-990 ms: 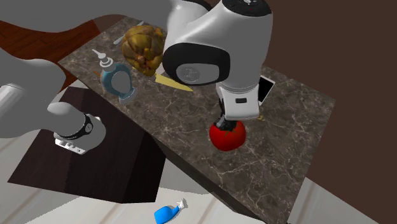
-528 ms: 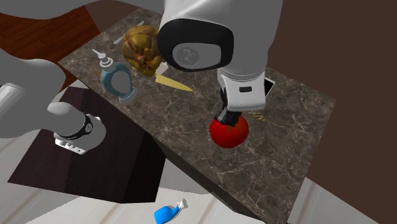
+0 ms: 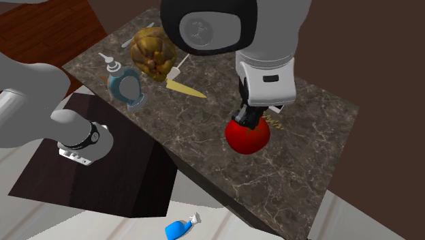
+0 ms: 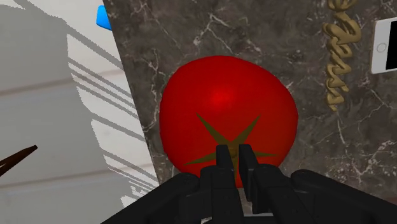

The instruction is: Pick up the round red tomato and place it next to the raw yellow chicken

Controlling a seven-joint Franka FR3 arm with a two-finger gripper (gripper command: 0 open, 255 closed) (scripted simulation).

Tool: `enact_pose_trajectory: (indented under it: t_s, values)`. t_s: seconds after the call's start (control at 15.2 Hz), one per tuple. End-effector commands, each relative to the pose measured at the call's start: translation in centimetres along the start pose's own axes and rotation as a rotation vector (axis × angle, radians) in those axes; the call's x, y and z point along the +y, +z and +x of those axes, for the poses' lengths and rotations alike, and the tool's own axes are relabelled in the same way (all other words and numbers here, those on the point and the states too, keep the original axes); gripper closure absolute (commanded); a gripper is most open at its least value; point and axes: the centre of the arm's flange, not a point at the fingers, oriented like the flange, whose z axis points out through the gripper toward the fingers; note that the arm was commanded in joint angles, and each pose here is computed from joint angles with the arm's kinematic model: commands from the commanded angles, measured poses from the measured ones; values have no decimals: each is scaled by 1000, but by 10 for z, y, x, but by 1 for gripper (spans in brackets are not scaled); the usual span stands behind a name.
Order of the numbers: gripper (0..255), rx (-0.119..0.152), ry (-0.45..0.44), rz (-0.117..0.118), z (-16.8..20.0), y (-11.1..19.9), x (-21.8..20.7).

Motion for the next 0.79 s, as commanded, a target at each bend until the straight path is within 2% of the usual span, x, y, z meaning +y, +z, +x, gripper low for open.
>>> enact_pose_trajectory:
  t_s: [0.0, 0.73]
  values:
    - [255, 0, 0, 0, 1, -11, 0]
    - [255, 0, 0, 0, 10, -69, 1]
